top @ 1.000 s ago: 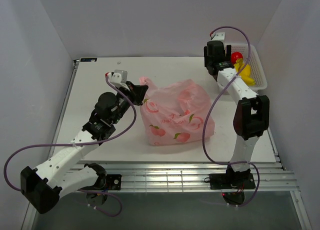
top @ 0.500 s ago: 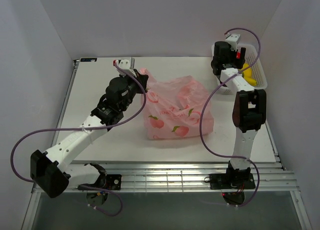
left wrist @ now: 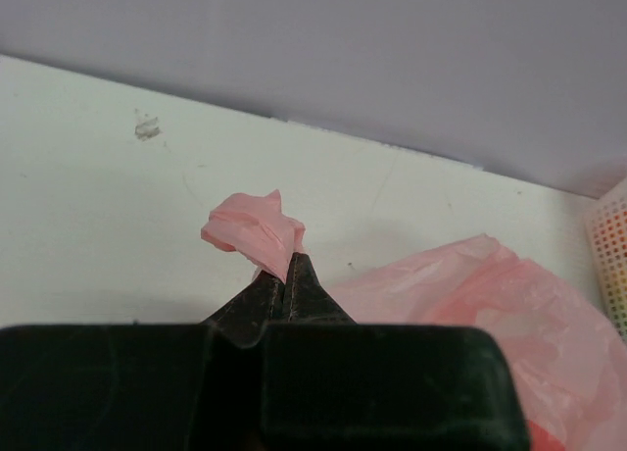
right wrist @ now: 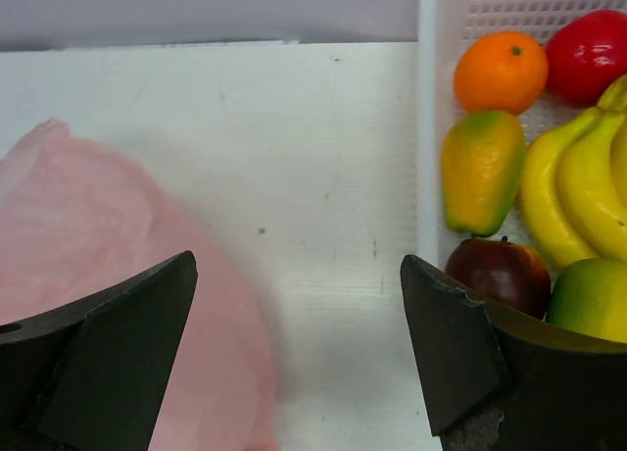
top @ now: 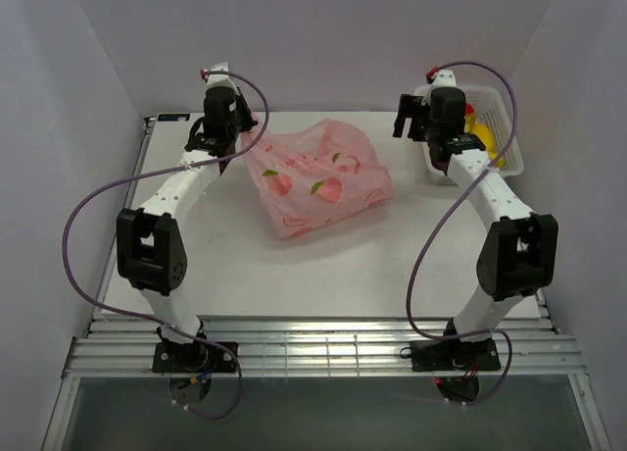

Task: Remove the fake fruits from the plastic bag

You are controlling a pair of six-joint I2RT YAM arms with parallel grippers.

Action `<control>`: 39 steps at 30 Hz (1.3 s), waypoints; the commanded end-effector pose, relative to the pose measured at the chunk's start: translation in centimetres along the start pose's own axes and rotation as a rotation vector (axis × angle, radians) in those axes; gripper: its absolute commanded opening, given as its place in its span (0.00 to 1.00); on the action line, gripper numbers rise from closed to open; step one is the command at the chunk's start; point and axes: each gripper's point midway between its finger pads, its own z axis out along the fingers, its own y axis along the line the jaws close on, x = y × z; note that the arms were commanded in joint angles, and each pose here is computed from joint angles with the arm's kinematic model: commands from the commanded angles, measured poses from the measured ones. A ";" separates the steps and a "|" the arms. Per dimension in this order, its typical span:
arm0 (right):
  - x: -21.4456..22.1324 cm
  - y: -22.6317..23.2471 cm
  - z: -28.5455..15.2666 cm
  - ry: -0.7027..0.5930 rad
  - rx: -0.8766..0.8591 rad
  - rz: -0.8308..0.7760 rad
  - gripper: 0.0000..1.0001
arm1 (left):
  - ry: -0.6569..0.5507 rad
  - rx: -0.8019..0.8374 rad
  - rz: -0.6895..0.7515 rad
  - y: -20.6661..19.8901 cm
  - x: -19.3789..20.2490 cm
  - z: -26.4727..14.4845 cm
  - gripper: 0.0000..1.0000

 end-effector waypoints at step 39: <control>-0.6 -1.2 -20.6 -0.200 -0.049 0.071 0.90 | -0.311 0.125 -0.093 1.4 -11.7 -18.5 0.98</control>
